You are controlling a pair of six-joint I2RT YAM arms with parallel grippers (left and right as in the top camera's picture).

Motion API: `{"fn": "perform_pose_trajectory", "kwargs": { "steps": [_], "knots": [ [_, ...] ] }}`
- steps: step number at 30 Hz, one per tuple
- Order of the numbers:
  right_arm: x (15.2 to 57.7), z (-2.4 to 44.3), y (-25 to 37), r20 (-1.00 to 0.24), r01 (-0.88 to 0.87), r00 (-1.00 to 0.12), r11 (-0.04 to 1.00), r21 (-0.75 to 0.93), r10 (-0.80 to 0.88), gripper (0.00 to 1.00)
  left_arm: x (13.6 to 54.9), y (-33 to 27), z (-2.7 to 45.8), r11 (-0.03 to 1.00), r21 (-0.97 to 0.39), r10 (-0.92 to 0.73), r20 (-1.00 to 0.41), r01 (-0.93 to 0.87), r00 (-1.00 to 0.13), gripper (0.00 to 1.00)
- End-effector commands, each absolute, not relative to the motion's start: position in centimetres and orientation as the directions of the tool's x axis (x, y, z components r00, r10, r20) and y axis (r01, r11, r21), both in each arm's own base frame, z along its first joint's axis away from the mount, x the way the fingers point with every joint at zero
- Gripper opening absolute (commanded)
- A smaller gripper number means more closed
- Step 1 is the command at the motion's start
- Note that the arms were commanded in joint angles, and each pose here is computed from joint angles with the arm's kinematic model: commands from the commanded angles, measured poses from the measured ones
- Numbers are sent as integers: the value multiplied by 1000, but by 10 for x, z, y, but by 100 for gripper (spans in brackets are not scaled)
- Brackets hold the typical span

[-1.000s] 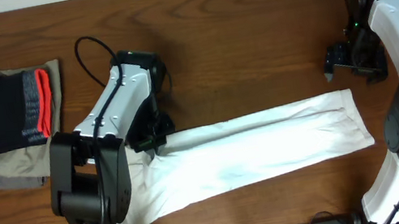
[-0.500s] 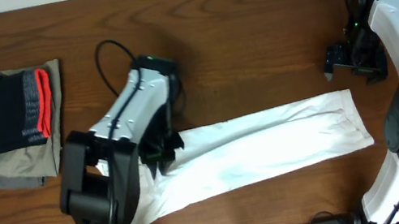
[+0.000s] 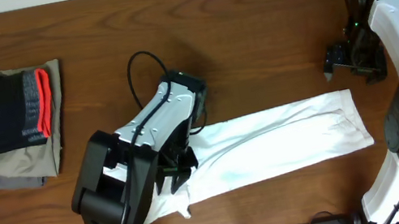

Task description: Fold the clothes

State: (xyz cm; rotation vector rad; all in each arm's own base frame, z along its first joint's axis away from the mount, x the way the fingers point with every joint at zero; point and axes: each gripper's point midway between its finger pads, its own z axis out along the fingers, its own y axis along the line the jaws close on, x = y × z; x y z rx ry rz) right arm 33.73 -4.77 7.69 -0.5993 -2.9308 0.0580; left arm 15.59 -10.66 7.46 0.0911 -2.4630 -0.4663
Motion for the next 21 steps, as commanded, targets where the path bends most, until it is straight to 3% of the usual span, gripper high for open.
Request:
{"fn": "perform_pose_trajectory", "kwargs": {
  "steps": [1, 4, 7, 9, 12, 21],
  "knots": [
    [340, 86, -35, 137, 386, -915, 922, 18, 381, 81, 166, -108, 73, 947, 320, -167, 536, 17, -828, 33],
    [339, 89, -11, 176, 327, -938, 933, 151, 300, 63, 179, -110, 65, 957, 290, -169, 496, -20, -852, 39],
    [331, 95, 13, 222, 273, -950, 929, 248, 220, 18, 189, -109, 59, 962, 268, -178, 470, -53, -865, 49],
    [323, 96, 22, 252, 258, -948, 936, 242, 196, 4, 193, -106, 57, 963, 260, -183, 466, -64, -866, 57],
    [315, 97, 41, 276, 199, -952, 950, 239, 130, 1, 194, -102, 50, 965, 252, -190, 464, -78, -865, 61],
    [290, 64, 97, 311, 74, -950, 973, 219, 2, 1, 182, -82, 26, 959, 247, -248, 495, -139, -833, 60]
  ]
}}
